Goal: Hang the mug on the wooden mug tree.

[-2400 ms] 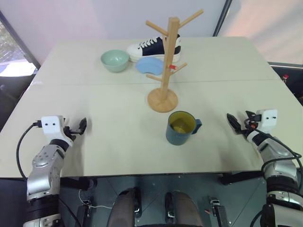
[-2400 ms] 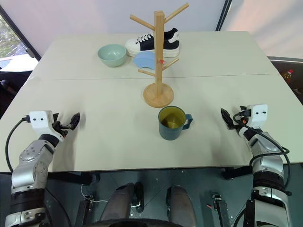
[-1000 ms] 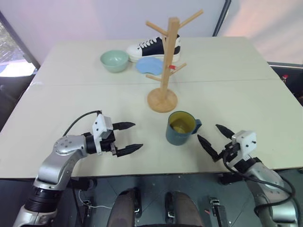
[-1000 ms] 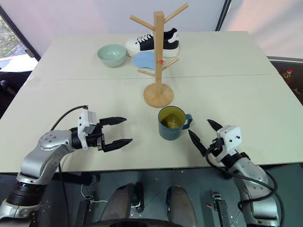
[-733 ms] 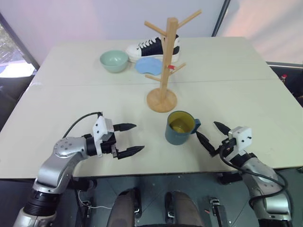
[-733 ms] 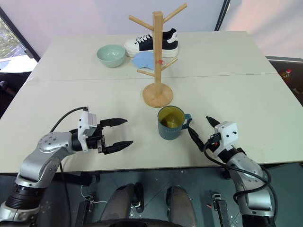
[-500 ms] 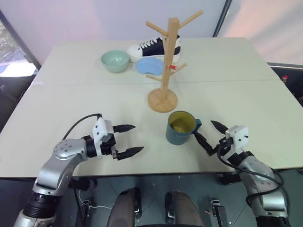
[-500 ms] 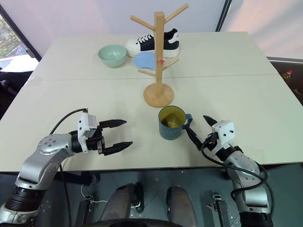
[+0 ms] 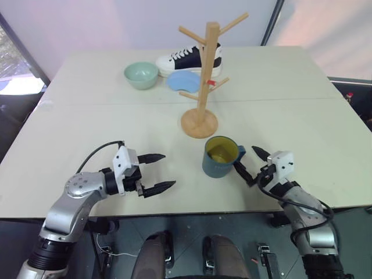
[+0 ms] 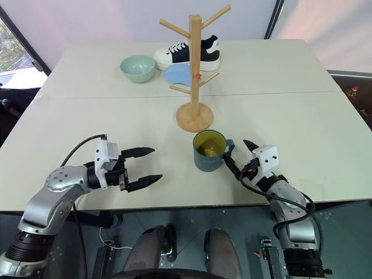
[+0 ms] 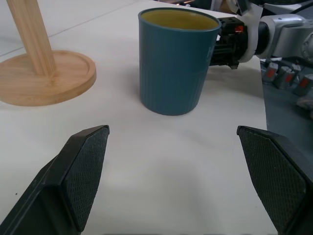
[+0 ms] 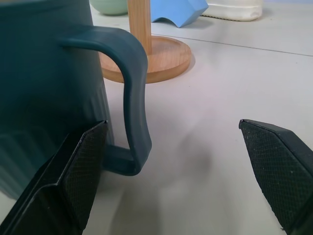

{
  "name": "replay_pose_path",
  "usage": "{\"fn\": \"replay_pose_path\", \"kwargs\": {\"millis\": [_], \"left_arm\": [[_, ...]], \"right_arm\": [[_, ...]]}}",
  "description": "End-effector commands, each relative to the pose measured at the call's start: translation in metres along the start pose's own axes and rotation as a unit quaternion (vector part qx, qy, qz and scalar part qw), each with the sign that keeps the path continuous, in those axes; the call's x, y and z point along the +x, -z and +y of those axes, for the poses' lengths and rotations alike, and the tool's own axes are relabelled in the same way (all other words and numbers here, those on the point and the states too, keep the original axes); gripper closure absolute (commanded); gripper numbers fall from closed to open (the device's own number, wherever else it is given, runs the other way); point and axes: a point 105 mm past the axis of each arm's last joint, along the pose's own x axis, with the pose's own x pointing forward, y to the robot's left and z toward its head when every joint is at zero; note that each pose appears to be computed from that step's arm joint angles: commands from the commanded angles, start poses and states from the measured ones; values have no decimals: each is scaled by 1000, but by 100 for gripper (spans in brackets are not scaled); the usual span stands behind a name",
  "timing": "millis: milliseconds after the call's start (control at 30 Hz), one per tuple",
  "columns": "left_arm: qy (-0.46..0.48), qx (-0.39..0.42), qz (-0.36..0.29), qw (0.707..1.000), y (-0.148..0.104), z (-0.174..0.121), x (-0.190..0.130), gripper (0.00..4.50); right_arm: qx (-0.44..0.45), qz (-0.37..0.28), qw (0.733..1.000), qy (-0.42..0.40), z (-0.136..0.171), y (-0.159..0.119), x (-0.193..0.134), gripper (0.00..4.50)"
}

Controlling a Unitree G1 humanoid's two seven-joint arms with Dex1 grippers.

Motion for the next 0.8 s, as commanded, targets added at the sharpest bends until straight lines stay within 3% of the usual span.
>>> {"fn": "replay_pose_path", "kwargs": {"millis": [33,267,467,667,800], "left_arm": [[-5,28,-9,1000,-11,0,-2,0],[-11,29,-8,999,-11,1,-2,0],[-15,29,-7,999,-11,0,-3,0],[-48,47,-13,998,-16,13,-7,0],[-70,62,-26,995,-23,24,-8,0]], "right_arm": [[0,-28,1000,-13,4,-11,6,91],[19,-45,998,-48,14,-20,7,445],[9,-58,996,-63,20,-33,5,445],[-165,-45,978,-119,27,-80,19,445],[-230,-47,964,-123,25,-114,33,445]]}}
